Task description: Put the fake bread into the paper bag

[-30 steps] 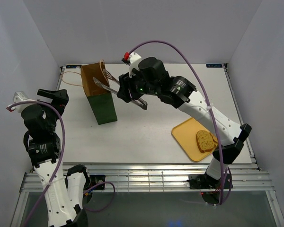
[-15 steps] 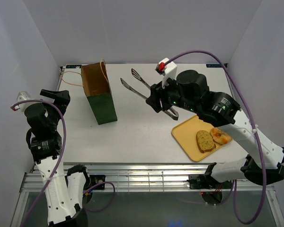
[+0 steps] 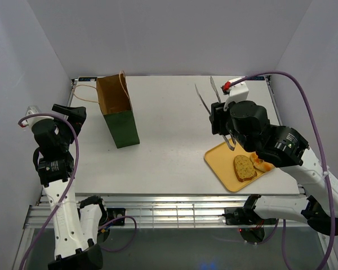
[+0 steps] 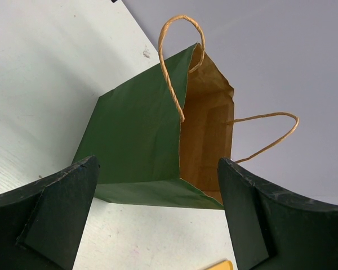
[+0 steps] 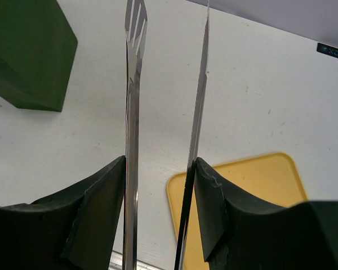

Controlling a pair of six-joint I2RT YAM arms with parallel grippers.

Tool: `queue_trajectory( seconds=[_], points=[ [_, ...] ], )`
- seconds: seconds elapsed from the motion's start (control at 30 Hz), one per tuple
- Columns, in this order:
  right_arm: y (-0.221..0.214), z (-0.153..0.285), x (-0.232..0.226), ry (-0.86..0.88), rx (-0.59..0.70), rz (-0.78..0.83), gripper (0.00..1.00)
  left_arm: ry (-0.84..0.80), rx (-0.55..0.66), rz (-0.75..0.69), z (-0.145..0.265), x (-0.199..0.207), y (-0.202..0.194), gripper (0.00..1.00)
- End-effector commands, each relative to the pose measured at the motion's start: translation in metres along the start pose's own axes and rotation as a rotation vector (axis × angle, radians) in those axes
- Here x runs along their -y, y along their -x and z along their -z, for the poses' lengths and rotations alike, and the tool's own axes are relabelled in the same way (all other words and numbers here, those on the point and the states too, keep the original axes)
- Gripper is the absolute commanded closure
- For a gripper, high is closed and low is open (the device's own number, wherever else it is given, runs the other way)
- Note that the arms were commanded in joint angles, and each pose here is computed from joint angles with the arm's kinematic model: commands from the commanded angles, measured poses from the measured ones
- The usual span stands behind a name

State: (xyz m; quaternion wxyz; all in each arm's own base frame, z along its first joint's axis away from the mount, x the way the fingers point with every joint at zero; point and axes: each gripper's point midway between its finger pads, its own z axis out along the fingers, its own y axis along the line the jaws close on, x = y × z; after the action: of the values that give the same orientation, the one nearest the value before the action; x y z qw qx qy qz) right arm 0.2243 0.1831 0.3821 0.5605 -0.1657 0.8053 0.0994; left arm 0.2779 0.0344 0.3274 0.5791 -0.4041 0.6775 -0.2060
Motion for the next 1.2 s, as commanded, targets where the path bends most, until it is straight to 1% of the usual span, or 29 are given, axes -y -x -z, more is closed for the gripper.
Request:
queue_trajectory(
  seconds=[0.0,0.2,0.53,0.6,0.83,0.9,1.03,1.17],
  points=[
    [0.009,0.012,0.028,-0.131,0.046,-0.069,0.44,-0.043,-0.001,-0.004,0.001,0.011,0.003,0.04],
    [-0.011,0.015,0.043,-0.224,-0.061,-0.058,0.44,-0.065,-0.006,-0.008,0.006,0.013,0.000,0.04],
    [-0.070,-0.005,0.067,-0.403,-0.352,-0.025,0.44,-0.081,-0.024,-0.031,0.005,0.013,-0.004,0.04],
    [-0.080,-0.010,0.067,-0.405,-0.391,-0.038,0.44,-0.081,-0.040,-0.029,0.002,0.013,-0.007,0.04],
    [-0.120,-0.031,0.083,-0.515,-0.528,-0.056,0.44,-0.084,-0.104,-0.012,-0.011,0.012,-0.018,0.04],
    [-0.130,-0.034,0.087,-0.554,-0.547,-0.073,0.44,-0.073,-0.103,-0.014,-0.015,0.009,-0.019,0.04],
    [-0.161,-0.047,0.098,-0.628,-0.609,-0.086,0.44,-0.058,-0.151,-0.002,-0.026,0.002,-0.030,0.04],
    [-0.180,-0.058,0.108,-0.677,-0.641,-0.105,0.44,-0.057,-0.159,0.003,-0.026,0.000,-0.033,0.04]
  ],
)
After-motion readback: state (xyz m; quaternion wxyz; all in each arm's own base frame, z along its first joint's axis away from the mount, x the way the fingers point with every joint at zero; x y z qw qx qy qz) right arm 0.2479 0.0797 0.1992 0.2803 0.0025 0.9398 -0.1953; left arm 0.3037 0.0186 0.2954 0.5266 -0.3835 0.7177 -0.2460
